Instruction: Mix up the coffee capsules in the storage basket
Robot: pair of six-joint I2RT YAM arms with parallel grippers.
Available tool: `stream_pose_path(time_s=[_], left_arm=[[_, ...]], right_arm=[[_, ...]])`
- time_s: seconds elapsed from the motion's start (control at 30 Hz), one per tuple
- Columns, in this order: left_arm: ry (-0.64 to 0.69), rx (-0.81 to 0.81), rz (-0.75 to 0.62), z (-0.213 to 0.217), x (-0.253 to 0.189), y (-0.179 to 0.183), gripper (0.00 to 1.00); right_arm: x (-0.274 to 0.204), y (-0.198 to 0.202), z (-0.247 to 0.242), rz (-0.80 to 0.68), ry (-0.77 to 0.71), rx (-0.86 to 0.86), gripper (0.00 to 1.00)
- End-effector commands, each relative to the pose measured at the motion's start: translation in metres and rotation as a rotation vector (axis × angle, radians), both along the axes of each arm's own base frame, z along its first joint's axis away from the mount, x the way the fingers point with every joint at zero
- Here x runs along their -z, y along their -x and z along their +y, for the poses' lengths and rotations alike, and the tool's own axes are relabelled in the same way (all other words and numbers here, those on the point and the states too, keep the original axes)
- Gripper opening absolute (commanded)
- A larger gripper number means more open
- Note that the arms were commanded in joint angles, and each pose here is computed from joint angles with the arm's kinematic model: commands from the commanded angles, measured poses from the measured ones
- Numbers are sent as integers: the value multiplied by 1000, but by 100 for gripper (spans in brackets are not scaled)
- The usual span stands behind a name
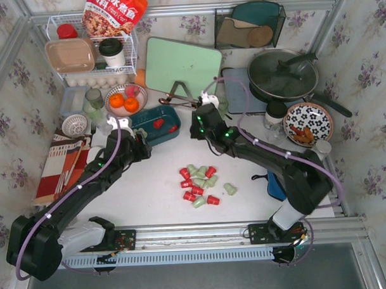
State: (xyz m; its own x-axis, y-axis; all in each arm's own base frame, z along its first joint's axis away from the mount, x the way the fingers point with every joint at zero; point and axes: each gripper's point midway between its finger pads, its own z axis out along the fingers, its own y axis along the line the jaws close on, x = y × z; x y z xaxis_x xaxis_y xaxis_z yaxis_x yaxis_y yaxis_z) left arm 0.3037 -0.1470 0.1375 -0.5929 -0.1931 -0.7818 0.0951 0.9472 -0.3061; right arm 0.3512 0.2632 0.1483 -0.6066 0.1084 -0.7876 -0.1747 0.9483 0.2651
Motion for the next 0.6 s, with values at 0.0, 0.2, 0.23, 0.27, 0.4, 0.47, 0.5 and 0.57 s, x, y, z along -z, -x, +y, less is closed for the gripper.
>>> stream_pose_path(time_s=[0.0,0.2,0.23,0.27,0.4,0.47,0.5,0.57], left_arm=[[51,6,-34,-7,-9,-3,62],[64,14,-34,-9,-9,-2,62],[65,16,-34,-10,-9,-1,62],[67,18,-33,-11,-9,-1,62],[79,33,-30,-16,-8,-1,62],[82,45,-27,-19,-6,-2,62],[83,47,-23,-20,-5,-2,62],[84,56,-15,-24,-3,-2,62]], right_arm=[[-32,-49,51,-173,-60,-106,38],[-12,-105,108,-222,-55,-188,38],[-5,-112,114,-220,-50,-189,38],[-1,-118,120,-223,-49,-190,38],[18,-130,132,-203,-47,-194,45],[26,-131,133,-182,-44,-191,50],[30,-130,133,-173,-42,-190,53],[29,-128,132,-164,-43,-187,59]])
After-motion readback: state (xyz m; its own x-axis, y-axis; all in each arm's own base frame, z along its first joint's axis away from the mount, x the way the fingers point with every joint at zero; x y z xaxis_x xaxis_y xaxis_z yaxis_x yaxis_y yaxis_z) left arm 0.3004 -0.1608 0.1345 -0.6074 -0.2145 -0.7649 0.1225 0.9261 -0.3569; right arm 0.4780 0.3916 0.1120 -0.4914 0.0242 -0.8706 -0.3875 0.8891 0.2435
